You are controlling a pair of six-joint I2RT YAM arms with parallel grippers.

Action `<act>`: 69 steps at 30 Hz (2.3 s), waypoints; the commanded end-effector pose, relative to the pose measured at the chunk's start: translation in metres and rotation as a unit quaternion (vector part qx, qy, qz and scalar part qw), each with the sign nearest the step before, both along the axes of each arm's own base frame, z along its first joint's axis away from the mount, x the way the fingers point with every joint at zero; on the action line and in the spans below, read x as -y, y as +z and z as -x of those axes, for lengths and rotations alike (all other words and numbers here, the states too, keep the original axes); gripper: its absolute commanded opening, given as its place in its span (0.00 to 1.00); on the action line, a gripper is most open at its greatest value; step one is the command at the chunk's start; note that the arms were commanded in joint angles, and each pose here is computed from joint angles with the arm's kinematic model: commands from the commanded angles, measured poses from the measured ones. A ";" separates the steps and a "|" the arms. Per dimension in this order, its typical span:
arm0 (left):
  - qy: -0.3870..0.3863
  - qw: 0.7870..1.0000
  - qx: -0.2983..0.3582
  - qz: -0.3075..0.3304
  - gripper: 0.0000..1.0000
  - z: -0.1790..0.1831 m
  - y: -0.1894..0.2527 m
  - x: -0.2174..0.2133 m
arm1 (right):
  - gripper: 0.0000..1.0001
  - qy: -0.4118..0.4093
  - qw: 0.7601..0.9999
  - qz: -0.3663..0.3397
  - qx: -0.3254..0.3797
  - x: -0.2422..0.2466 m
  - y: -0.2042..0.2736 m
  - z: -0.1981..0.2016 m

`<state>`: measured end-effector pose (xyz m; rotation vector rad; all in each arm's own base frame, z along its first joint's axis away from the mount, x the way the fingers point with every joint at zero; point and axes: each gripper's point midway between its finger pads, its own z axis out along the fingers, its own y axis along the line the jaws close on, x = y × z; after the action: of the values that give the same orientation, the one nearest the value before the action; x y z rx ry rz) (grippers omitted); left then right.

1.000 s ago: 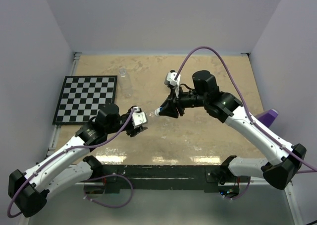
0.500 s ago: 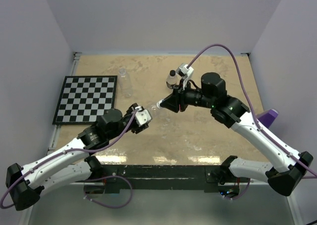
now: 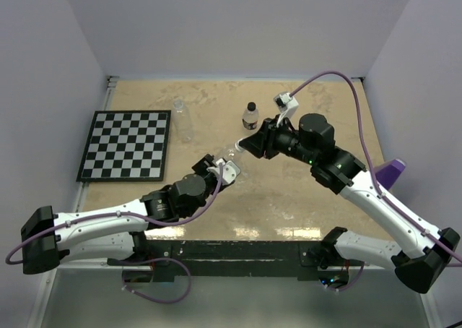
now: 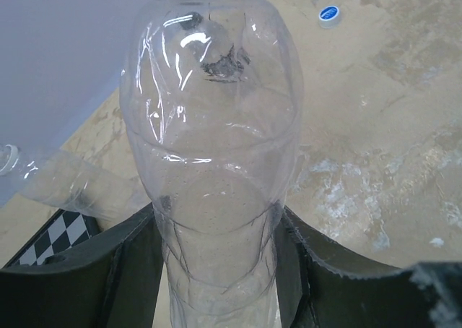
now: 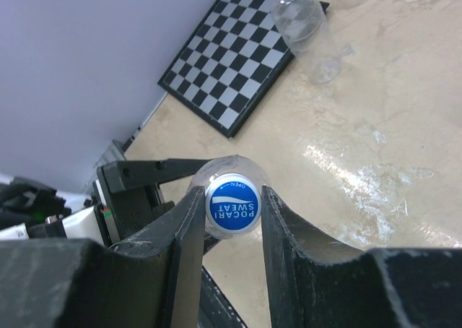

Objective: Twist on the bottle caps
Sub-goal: Screw the bottle cap onto the plastic bottle.

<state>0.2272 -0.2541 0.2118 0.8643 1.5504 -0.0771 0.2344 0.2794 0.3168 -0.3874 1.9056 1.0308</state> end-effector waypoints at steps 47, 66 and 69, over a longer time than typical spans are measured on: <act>-0.384 0.872 -0.084 0.292 0.00 0.088 0.035 0.043 | 0.76 0.285 0.890 0.016 0.357 0.001 0.057 0.082; -0.423 0.861 -0.082 0.271 0.00 0.093 0.040 0.054 | 0.60 0.385 0.861 -0.016 0.331 -0.009 0.059 0.107; -0.424 0.861 -0.080 0.270 0.00 0.093 0.041 0.054 | 0.58 0.387 0.861 -0.018 0.330 -0.009 0.059 0.107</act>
<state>0.1335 -0.3054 0.2188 1.0244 1.2208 -1.1991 0.1357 0.2900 0.3520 -1.3463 1.1831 1.1944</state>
